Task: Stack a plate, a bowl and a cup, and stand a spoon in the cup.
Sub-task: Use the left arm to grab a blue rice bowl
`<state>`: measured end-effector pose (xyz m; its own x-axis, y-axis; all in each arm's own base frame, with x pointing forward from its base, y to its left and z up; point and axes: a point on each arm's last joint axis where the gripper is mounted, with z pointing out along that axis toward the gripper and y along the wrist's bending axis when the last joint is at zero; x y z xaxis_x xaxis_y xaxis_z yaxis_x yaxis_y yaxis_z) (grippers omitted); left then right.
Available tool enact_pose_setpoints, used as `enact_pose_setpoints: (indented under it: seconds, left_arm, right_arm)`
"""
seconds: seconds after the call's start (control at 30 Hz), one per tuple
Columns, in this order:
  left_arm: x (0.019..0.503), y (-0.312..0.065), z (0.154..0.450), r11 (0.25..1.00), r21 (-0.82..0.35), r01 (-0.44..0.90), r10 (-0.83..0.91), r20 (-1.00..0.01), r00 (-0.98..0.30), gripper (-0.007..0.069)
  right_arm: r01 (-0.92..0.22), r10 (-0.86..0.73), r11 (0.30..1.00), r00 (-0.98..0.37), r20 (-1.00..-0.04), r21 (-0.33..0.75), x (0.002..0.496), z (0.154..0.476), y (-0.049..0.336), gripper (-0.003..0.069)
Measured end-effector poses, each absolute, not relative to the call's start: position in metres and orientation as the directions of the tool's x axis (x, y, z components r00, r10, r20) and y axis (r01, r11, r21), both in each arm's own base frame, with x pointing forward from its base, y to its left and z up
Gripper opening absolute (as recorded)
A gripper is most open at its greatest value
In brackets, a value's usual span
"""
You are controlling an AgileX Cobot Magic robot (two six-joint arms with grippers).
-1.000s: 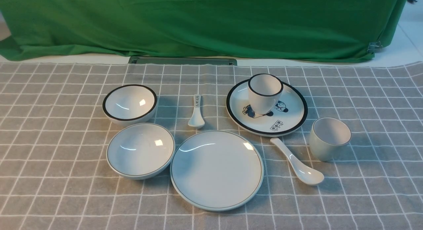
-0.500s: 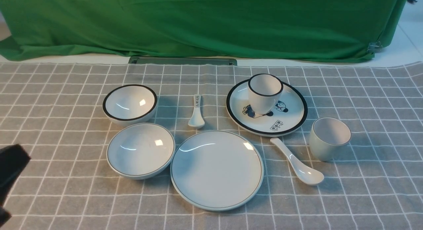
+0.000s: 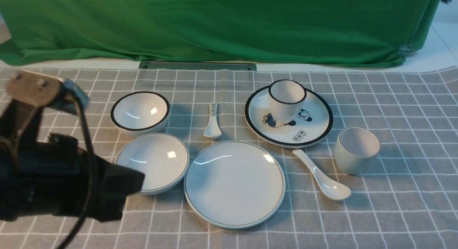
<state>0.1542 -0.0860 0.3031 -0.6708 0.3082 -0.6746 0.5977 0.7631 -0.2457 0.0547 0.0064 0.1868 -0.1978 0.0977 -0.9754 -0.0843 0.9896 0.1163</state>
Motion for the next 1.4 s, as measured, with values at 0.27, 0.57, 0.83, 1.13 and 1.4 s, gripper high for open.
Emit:
enact_pose_setpoints:
  seconds: [0.27, 0.57, 0.83, 1.13, 1.4]
  left_arm:
    - [0.155, -0.090, 0.292, 0.729, -0.256, 0.634, 0.393, -0.602, -0.695, 0.0017]
    - [0.184, -0.098, 0.303, 0.706, -0.191, 0.682, 0.491, -0.562, -0.666, 0.0017]
    - [0.227, -0.132, 0.279, 0.620, -0.102, 0.778, 0.696, -0.386, -0.606, 0.0028]
    - [0.268, -0.141, 0.247, 0.556, 0.016, 0.831, 0.789, -0.326, -0.521, 0.0263]
    - [0.292, -0.141, 0.202, 0.517, 0.076, 0.853, 0.844, -0.212, -0.493, 0.0464]
  right_arm:
    - [-0.100, 0.486, 0.868, -0.033, -0.873, 0.487, 0.056, 0.206, 0.006, 0.0238]
    - [-0.236, 0.184, 0.927, -0.389, -0.903, 0.291, 0.056, 0.275, 0.023, 0.0029]
    - [-0.520, -0.357, 0.854, -0.588, -0.726, 0.000, 0.096, 0.339, 0.052, 0.0055]
    - [-0.549, -0.405, 0.836, -0.600, -0.690, -0.014, 0.103, 0.336, 0.056, 0.0067]
    - [-0.573, -0.440, 0.819, -0.596, -0.671, -0.029, 0.102, 0.334, 0.056, 0.0069]
